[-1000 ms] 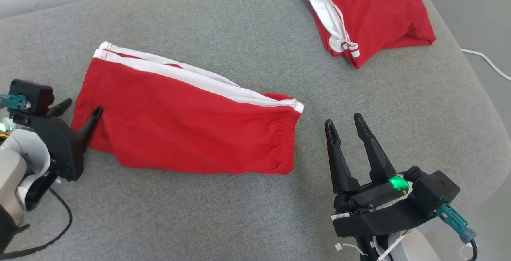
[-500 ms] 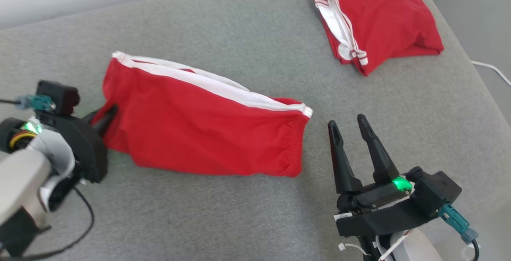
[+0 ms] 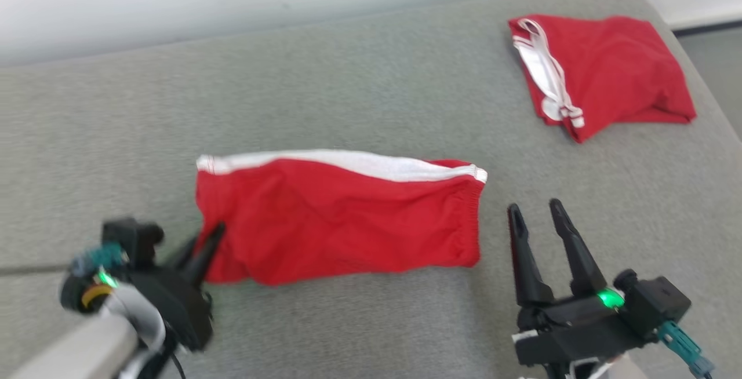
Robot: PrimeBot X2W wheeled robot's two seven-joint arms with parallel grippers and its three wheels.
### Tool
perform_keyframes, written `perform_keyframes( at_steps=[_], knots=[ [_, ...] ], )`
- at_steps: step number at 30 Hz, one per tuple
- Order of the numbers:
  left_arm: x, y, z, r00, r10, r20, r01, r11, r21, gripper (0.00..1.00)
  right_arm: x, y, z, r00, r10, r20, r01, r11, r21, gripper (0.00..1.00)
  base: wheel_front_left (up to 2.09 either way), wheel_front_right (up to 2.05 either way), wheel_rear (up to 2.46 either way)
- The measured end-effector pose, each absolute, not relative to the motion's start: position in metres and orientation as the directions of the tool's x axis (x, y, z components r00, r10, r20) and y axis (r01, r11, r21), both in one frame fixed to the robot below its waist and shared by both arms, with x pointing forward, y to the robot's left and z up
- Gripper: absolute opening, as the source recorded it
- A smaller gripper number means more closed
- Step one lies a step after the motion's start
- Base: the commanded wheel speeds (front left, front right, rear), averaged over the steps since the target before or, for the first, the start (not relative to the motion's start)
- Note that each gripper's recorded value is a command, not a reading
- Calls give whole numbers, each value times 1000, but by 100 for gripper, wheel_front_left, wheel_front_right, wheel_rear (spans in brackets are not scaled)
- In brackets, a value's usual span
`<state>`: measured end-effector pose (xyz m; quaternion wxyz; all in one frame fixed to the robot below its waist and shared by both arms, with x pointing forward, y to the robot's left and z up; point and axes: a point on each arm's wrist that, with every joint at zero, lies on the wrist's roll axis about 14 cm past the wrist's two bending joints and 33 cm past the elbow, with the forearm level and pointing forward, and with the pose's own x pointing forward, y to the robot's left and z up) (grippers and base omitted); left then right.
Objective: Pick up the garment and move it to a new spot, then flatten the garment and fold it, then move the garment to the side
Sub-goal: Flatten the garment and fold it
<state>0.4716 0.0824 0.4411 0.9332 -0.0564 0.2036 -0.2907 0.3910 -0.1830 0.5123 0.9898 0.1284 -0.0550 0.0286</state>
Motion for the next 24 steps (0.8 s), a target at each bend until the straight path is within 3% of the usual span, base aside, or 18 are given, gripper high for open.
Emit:
perform_keyframes(
  at_steps=[10, 11, 12, 13, 17, 24],
  knots=[
    [419, 101, 440, 801, -497, -334, 424, 864, -271, 0, 380, -180, 496, 997, 48, 68, -64, 961, 270, 100, 0, 0, 0],
    [420, 105, 442, 815, -481, -323, 413, 873, -260, 47, 380, -177, 496, 996, 54, 68, -70, 960, 272, 100, 0, 0, 0],
    [422, 108, 446, 831, -465, -306, 399, 881, -255, 82, 380, -176, 496, 996, 58, 69, -75, 959, 273, 100, 0, 0, 0],
    [422, 108, 446, 831, -465, -306, 399, 881, -255, 100, 380, -176, 496, 996, 58, 69, -75, 959, 273, 100, 0, 0, 0],
    [432, 122, 460, 887, -392, -243, 361, 918, -165, 100, 380, -173, 499, 995, 67, 76, -86, 958, 272, 100, 0, 0, 0],
    [436, 148, 498, 977, -208, -55, 196, 966, -170, 100, 382, -175, 500, 995, 64, 82, -84, 960, 265, 100, 0, 0, 0]
  ],
)
